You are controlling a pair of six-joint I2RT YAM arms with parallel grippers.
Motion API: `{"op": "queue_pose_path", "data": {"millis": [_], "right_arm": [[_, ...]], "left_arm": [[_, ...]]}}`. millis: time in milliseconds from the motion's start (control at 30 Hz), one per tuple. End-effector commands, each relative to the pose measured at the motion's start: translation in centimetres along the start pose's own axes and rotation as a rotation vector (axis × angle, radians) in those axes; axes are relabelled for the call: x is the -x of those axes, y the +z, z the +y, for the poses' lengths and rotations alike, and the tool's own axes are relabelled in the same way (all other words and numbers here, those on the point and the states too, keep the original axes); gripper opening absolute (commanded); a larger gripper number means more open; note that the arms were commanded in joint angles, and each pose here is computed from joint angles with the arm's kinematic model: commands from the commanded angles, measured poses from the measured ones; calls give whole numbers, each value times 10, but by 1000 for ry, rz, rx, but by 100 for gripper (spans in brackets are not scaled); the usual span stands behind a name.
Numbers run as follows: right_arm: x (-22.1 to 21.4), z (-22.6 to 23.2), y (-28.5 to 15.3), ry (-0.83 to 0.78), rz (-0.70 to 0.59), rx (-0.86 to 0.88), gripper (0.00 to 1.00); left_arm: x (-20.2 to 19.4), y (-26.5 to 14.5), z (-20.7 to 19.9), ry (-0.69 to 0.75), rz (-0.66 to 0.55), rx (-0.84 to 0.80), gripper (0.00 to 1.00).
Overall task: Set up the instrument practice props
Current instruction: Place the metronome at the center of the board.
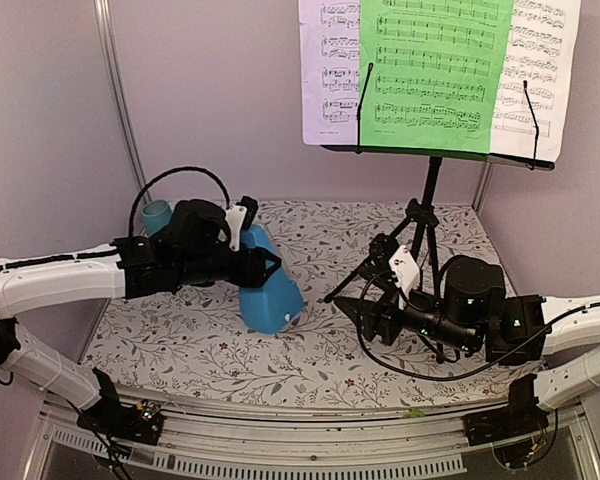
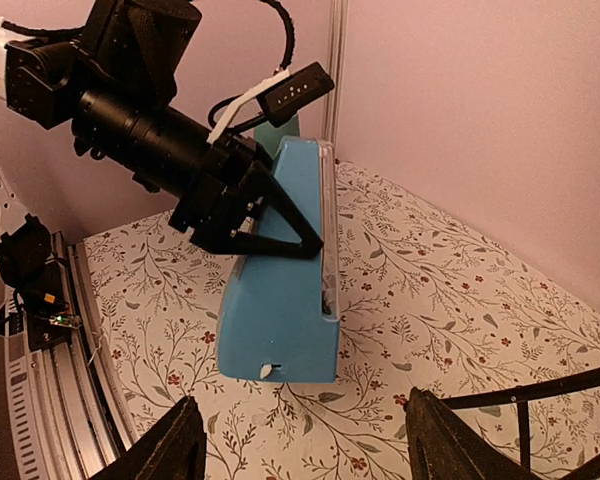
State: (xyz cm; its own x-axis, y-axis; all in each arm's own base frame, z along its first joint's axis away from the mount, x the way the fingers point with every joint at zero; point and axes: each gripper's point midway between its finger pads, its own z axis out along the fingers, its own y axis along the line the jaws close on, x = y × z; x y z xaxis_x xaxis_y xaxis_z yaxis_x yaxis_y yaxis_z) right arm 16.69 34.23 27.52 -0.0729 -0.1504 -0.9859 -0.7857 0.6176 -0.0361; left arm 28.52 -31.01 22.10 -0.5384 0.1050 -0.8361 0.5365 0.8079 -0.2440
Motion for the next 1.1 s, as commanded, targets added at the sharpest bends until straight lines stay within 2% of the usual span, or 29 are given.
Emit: {"op": "queue_pose_path", "data": {"millis": [0,167,333,567,700,733,800,833,867,1067], "right_arm": [[9,-2,9,74,1,-26,70],[2,3,18,92,29,-20,70],[-6,5,24,89,59,-25,70],[-8,9,32,72,101,-24,70],[-15,8,35,69,133,-37,69],[-17,6,34,74,138,-47,69],[-24,3,31,83,149,-60,69],[-26,1,29,90,151,-65,69],[-29,0,26,95,154,-69,69],[-36,-10,12,118,147,-93,69]], "left_arm": [[-16,-4,28,-338,-68,359,0],[-59,11,20,-452,2,556,0],[-67,6,21,-510,-76,710,0],[-76,10,23,-503,-80,744,0],[-69,14,16,-459,-74,686,0],[-65,14,11,-449,-74,656,5],[-60,14,4,-396,-68,610,47],[-57,13,-2,-372,-73,584,60],[-55,12,-6,-348,-76,564,68],[-43,3,-25,-315,-83,442,86]]}}
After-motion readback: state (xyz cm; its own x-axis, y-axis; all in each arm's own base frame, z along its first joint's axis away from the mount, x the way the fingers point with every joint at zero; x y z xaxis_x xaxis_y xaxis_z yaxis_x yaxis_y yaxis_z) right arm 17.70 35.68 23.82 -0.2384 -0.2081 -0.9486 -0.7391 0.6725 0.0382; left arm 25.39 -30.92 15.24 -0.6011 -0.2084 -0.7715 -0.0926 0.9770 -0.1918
